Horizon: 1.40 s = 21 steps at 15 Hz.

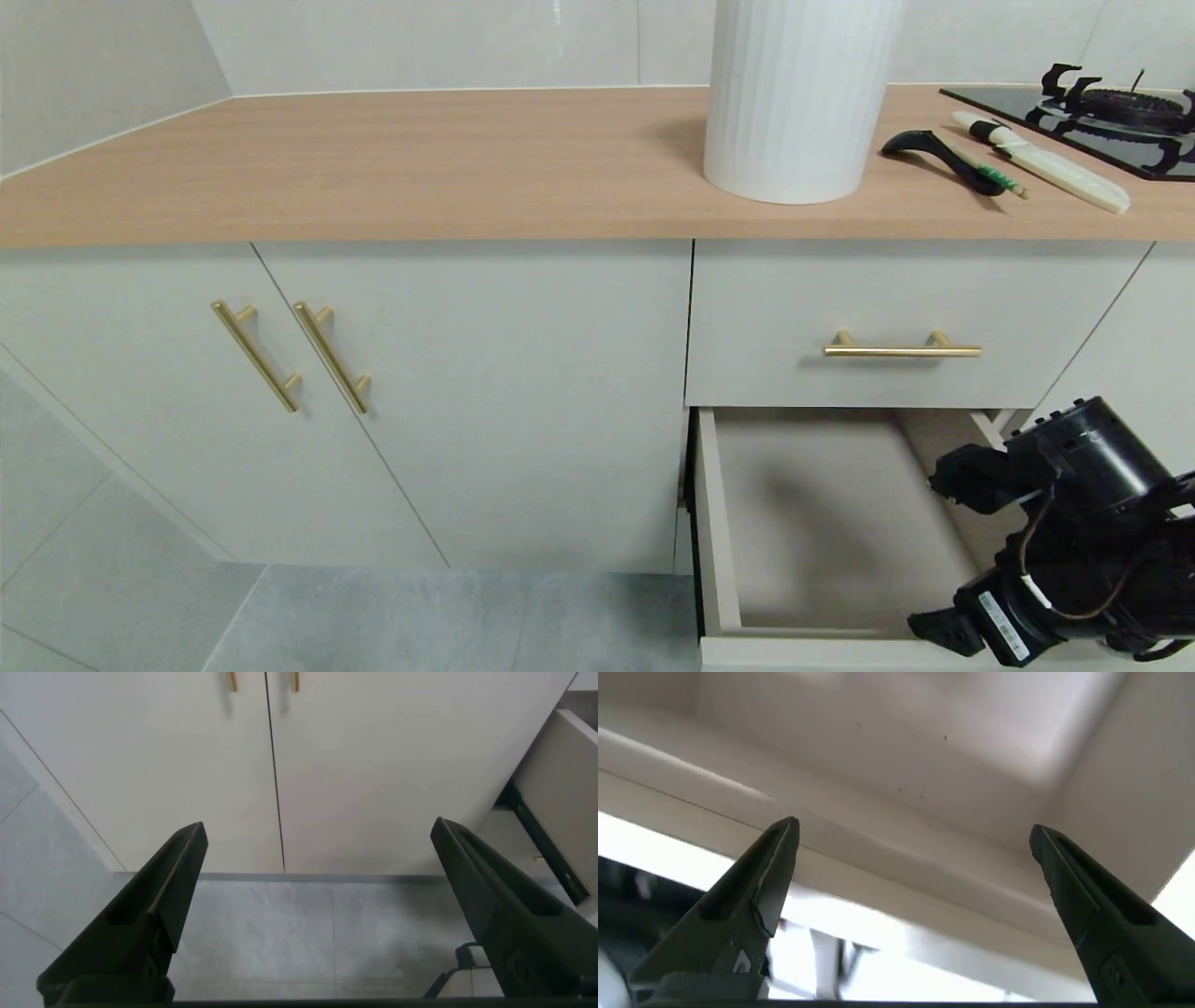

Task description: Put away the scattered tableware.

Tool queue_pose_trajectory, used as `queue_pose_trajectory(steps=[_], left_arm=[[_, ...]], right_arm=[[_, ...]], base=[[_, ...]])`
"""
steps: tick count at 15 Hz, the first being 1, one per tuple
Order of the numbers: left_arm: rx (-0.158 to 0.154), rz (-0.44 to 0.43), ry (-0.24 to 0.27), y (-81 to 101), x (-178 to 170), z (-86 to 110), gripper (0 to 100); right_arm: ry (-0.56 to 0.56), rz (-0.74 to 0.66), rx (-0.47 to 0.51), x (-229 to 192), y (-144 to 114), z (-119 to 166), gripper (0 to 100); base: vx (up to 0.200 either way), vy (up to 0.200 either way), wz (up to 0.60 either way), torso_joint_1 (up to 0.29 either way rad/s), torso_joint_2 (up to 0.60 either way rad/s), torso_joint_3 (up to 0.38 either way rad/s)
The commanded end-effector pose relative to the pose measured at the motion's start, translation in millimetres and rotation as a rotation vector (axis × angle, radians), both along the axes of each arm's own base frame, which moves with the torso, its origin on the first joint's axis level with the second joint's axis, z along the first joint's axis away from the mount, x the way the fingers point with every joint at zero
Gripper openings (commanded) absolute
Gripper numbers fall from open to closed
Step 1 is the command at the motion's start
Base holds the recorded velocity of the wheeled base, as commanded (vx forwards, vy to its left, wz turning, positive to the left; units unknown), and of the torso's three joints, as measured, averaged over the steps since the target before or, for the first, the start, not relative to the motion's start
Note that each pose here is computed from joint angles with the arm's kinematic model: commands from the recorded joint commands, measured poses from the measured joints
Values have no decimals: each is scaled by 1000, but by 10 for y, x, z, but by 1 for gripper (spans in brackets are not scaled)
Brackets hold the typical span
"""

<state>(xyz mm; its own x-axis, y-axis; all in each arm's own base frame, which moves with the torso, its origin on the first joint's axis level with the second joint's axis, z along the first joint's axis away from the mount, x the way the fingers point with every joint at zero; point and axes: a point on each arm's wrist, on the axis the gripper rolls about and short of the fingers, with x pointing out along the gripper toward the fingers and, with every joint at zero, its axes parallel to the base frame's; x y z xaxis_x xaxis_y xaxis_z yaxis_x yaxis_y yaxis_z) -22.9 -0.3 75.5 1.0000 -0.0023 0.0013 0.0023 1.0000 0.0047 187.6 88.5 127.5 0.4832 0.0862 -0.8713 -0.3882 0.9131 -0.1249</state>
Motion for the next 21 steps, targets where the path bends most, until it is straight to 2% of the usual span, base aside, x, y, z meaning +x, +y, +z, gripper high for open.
queue_pose_trajectory(steps=[1, 5, 7, 9, 13, 15, 17, 21], left_arm=[[0, 1, 1, 0, 1, 0, 100], [0, 1, 1, 0, 1, 0, 100], [0, 1, 1, 0, 1, 0, 100], [0, 1, 1, 0, 1, 0, 100], [0, 1, 1, 0, 1, 0, 100], [0, 1, 1, 0, 1, 0, 100], [0, 1, 1, 0, 1, 0, 100], [0, 1, 1, 0, 1, 0, 100]], right_arm=[[40, 39, -31, -54, 16, -29, 100], [149, 139, -126, -193, -30, -63, 100], [127, 132, -118, -158, -15, -32, 100], [53, 56, -47, -95, 8, 104, 100], [-196, -83, 165, -89, 1, 501, 100], [-239, -79, 181, -203, -100, 563, 100], [-292, -77, 158, -176, -178, 596, 100], [-331, -94, 155, -153, -225, 621, 100]], base=[[0, 0, 0, 0, 0, 0], [0, 0, 0, 0, 0, 0], [0, 0, 0, 0, 0, 0], [0, 0, 0, 0, 0, 0], [0, 0, 0, 0, 0, 0], [0, 0, 0, 0, 0, 0], [0, 0, 0, 0, 0, 0], [0, 0, 0, 0, 0, 0]])
